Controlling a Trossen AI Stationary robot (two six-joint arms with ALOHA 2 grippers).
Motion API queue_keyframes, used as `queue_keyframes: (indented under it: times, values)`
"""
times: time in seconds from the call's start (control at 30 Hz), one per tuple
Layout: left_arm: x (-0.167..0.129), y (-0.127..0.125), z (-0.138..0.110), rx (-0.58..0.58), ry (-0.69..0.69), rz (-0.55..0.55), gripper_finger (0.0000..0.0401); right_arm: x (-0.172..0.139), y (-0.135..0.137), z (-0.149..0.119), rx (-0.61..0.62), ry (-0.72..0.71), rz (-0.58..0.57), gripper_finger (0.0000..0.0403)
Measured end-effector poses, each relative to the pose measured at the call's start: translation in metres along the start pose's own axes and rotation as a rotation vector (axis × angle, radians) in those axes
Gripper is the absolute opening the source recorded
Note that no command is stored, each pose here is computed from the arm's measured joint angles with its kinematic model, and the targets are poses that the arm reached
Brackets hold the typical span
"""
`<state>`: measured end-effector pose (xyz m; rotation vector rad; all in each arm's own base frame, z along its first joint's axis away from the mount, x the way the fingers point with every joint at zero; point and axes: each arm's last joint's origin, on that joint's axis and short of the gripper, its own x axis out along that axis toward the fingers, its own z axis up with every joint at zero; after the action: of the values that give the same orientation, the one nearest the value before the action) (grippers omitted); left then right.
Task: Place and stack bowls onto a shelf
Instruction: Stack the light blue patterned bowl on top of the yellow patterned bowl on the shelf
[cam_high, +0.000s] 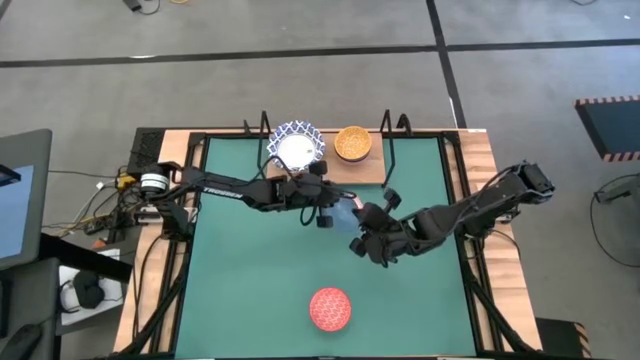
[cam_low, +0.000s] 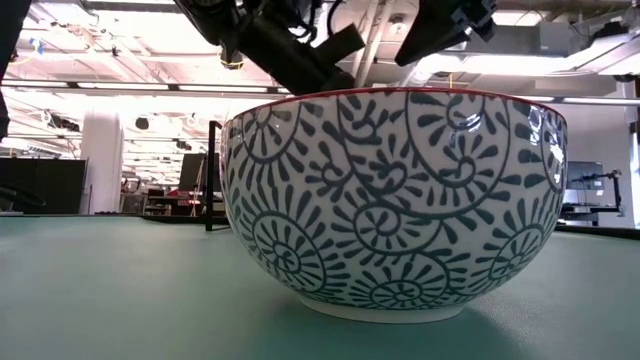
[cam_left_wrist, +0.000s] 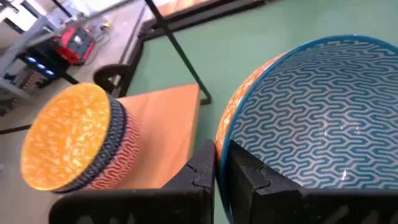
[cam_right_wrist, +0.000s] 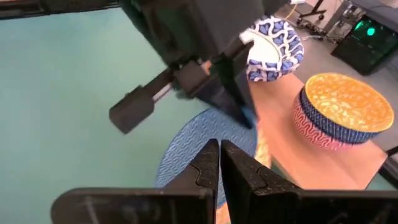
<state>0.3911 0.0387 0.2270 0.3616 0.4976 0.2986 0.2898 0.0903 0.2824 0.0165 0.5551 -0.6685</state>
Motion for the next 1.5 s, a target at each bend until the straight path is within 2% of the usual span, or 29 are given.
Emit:
queue_keyframes:
  times: [0.1,0.23,0.3,0.37,0.57,0.67,0.8,0.97,1.1,1.3,1.5]
  values:
    - [0.0,0.001,0.001,0.004,-0.002,0.02,0.0002,-0.004,0.001,-0.005,0.084,0.029,0.009,0.0042]
    - [0.0,0.013,-0.001,0.038,0.035,0.134,0.0002,-0.006,0.007,-0.019,0.201,0.149,0.108,0.004]
    - [0.001,0.033,0.0,0.02,0.037,0.174,0.0002,-0.006,0.011,-0.03,0.217,0.205,0.151,0.0039]
    - [0.004,0.058,0.005,-0.016,0.03,0.168,0.0001,-0.007,0.013,-0.038,0.242,0.229,0.161,0.0038]
    - [0.007,0.14,0.027,-0.205,0.051,0.186,0.0001,-0.015,0.019,-0.064,0.278,0.266,0.173,0.0038]
    - [0.008,0.174,0.038,-0.278,0.068,0.196,0.0001,-0.017,0.021,-0.071,0.269,0.263,0.184,0.0038]
    - [0.017,0.206,0.047,-0.387,0.068,0.205,0.0007,-0.015,0.02,-0.073,0.269,0.279,0.182,0.0038]
    - [0.056,0.21,0.021,-0.443,0.166,0.163,0.0012,-0.016,0.02,-0.074,0.267,0.297,0.195,0.0038]
    - [0.074,0.208,0.011,-0.458,0.194,0.147,0.0013,-0.02,0.021,-0.077,0.247,0.303,0.2,0.0038]
    - [0.083,0.205,0.0,-0.467,0.24,0.093,0.0026,-0.026,0.024,-0.08,0.231,0.306,0.218,0.0038]
    - [0.08,0.208,0.001,-0.493,0.235,0.079,0.008,-0.026,0.024,-0.08,0.231,0.306,0.219,0.0038]
